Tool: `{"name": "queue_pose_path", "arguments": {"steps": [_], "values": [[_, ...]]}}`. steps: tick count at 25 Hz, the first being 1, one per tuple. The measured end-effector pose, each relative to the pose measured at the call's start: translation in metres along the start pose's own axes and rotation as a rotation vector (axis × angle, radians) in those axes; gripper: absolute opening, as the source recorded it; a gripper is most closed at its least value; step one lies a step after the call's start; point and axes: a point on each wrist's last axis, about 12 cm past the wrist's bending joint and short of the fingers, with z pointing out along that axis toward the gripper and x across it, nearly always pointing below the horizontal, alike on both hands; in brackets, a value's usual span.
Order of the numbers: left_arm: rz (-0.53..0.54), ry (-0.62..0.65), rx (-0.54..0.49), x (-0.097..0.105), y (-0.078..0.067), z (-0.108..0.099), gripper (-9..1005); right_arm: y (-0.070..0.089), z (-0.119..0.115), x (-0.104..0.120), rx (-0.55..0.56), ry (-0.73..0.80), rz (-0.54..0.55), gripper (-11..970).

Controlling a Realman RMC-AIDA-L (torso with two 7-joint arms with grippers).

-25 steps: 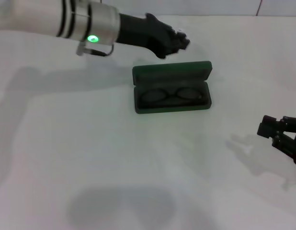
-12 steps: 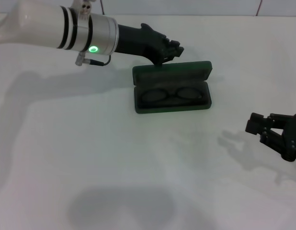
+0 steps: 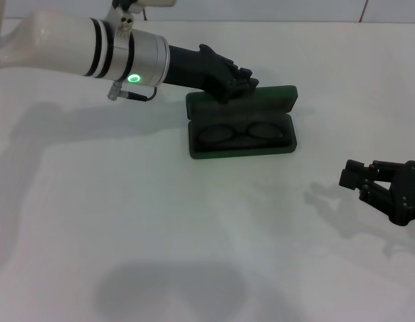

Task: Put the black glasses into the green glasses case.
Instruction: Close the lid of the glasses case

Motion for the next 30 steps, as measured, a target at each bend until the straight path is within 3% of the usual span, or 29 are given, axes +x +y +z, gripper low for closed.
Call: {"name": "queue_pose_path", "arguments": {"steps": [16, 30], "values": [[-0.017, 0.017, -0.006, 0.006, -0.003, 0.005, 196, 0.001, -0.001, 0.005, 0.002, 0.015, 0.013, 195], [0.0, 0.09, 0.102, 0.015, -0.021, 0.012, 190, 0.001, 0.0, 0.005, -0.004, 0.015, 0.013, 216]]}}
